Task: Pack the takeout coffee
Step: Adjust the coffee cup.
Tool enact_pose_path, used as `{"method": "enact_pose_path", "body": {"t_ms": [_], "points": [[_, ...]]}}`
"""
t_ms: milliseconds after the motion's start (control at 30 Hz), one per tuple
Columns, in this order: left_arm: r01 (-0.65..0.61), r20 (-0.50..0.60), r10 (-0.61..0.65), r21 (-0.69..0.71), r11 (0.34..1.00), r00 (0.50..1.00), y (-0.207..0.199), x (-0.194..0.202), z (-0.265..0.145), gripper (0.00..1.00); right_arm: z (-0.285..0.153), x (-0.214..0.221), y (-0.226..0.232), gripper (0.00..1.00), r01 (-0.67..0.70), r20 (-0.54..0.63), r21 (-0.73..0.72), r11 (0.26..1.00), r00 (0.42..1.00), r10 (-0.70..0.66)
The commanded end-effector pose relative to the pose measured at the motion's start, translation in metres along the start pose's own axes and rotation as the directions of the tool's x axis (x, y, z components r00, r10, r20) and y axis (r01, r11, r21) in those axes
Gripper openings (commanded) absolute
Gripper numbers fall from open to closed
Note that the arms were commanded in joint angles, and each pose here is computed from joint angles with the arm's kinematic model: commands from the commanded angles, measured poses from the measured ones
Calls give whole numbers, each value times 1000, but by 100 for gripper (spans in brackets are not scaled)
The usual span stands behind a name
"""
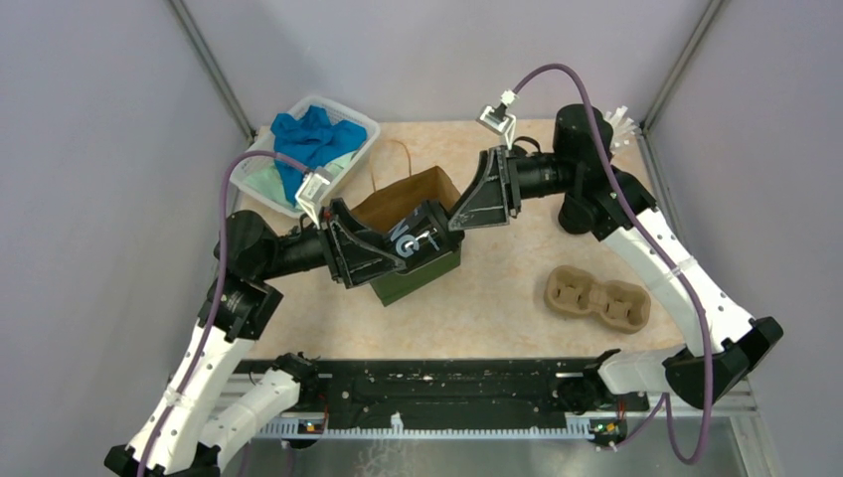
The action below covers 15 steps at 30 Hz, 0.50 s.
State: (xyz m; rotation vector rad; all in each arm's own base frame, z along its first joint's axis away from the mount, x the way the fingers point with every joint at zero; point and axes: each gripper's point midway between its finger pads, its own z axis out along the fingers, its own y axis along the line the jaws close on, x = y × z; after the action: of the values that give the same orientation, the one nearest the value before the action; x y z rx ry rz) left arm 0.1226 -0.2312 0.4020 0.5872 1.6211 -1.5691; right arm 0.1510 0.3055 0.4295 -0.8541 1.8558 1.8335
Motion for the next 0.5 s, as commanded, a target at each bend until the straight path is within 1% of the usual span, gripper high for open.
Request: {"method": "enact_pose_path", "body": {"t_ms": [0, 67, 167, 467], "points": [[-68, 25, 67, 38, 997, 997, -14, -13, 0, 46, 4, -5, 16, 79, 68, 7, -31, 997, 998, -68], [-67, 24, 66, 36, 997, 998, -13, -13, 1, 46, 5, -5, 16, 75, 64, 6, -37, 997, 998, -64], [-62, 18, 61, 30, 998, 998, -10, -12, 1, 45, 7, -3, 16, 74, 62, 2, -43, 997, 998, -62], [-52, 0, 52, 14, 999, 999, -4, -11, 4, 42, 14, 5, 6, 77, 48, -21, -19, 999, 999, -48]]}}
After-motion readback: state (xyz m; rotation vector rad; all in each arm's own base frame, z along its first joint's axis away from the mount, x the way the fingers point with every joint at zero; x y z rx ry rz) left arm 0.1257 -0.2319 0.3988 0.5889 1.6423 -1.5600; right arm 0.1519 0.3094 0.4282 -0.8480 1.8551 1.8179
